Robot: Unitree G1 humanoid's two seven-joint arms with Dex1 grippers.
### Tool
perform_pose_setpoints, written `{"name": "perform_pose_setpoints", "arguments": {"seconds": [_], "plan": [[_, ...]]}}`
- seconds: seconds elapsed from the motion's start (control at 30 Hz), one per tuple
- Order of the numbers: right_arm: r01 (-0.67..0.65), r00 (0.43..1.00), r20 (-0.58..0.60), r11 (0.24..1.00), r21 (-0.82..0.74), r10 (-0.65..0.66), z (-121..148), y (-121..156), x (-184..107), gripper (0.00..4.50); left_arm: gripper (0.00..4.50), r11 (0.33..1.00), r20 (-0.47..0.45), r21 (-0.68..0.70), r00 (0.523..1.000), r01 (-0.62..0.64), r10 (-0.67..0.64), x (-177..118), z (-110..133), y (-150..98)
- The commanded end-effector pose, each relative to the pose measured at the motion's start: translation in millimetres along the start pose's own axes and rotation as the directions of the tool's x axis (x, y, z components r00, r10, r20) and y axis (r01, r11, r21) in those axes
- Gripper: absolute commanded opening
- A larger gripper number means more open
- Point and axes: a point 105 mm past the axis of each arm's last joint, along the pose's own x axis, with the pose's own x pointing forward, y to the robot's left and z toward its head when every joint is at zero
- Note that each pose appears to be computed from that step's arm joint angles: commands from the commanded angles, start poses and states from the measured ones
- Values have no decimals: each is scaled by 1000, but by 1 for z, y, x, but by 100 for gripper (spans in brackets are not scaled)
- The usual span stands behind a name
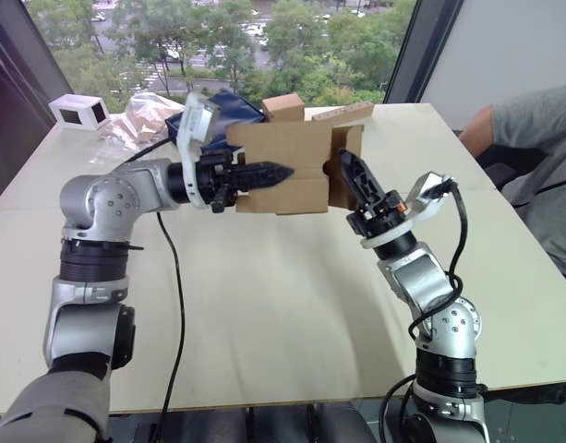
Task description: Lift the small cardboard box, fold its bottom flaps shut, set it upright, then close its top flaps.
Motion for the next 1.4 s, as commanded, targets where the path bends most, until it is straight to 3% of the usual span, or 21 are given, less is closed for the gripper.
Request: {"name": "perform_pose_setpoints", "arguments": {"seconds": [0.03, 0.13, 0.33, 0.47, 1.2, 1.4], "plan": [[-62, 998, 10, 998, -1, 62, 0, 16, 5, 247, 0, 999, 36, 48, 999, 25, -27, 0, 11, -9], [-128, 991, -37, 992, 15, 128, -8, 28, 4, 247, 0, 999, 39, 46, 999, 18, -20, -1, 11, -8], [-118, 990, -83, 993, -19, 116, -14, 25, 0, 247, 0, 999, 38, 41, 999, 12, -14, -2, 10, -5], [-112, 991, -79, 993, -30, 110, -10, 23, 0, 373, 0, 999, 36, 38, 999, 14, -15, -2, 9, -6], [-67, 995, 78, 997, 49, 63, -7, 21, 11, 373, 0, 999, 46, 37, 999, 5, -7, -1, 8, -3], [-108, 994, 36, 992, 68, 106, -15, 30, 6, 373, 0, 999, 45, 35, 999, 1, -3, -1, 8, -2]]}}
